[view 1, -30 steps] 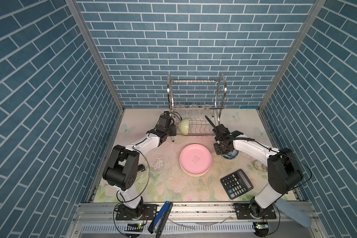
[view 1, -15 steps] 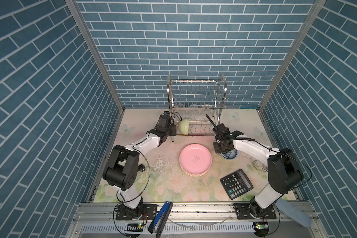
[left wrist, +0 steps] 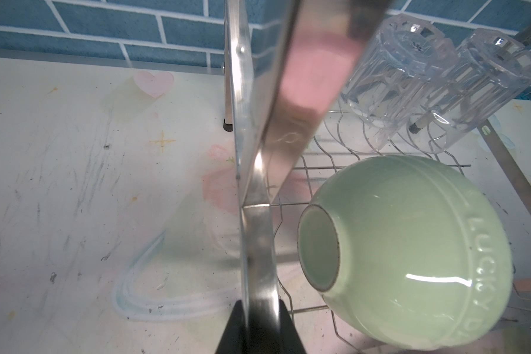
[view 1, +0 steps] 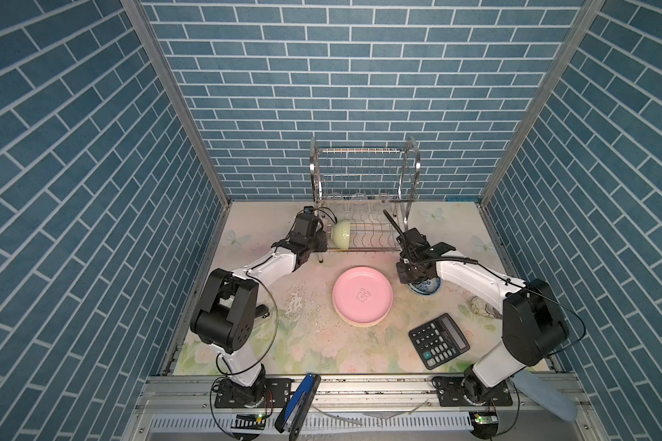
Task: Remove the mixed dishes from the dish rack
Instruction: 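Open the right gripper and raise it back toward the rack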
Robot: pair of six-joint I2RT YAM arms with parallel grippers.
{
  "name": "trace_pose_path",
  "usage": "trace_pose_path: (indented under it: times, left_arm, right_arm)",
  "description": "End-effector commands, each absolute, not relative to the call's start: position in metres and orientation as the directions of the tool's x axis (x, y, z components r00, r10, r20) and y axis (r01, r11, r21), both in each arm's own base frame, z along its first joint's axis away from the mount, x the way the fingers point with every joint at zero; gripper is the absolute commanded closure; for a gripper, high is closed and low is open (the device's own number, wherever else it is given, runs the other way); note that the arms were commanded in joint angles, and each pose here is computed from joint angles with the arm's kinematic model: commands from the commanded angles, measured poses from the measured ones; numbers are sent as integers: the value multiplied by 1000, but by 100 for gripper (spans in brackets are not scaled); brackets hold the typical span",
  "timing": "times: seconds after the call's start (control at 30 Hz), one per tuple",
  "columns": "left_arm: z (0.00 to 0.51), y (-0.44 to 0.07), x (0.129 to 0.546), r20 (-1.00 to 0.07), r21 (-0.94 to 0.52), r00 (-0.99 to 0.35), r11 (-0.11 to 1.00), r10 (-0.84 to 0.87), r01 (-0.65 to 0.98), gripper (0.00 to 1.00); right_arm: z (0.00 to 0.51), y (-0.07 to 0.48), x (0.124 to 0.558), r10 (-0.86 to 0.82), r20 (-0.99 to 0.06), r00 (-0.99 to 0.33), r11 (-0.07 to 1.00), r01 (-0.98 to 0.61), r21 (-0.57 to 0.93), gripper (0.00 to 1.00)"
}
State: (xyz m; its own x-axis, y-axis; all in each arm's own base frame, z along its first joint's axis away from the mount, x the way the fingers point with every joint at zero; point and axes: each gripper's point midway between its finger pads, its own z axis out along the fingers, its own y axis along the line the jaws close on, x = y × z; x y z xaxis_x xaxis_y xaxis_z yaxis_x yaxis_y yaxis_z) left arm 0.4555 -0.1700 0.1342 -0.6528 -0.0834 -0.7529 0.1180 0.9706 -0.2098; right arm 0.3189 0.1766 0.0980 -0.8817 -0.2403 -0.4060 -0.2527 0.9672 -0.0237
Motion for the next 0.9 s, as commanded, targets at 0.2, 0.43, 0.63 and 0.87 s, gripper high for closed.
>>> trace_pose_path:
  times: [0.2, 0.43, 0.63, 0.87]
  left_arm:
    - [140, -166, 457, -747, -262, -648, 962, -151, 77, 90]
    - [142, -168, 454, -747, -278, -645, 957, -159, 85, 90]
    - [146, -170, 452, -754, -282, -637, 955, -161, 93, 90]
    - [141, -170, 452, -749, -288, -642, 953, -164, 92, 90]
  right_arm:
    - [130, 177, 310, -200, -468, -861, 969, -244, 34, 87]
    - [163, 240, 331, -173, -634, -754, 898, -386, 214, 97]
    - [200, 282, 361, -36, -794, -607, 823, -469, 321, 79]
    - [219, 326, 382, 101, -853, -513, 687, -584, 432, 66]
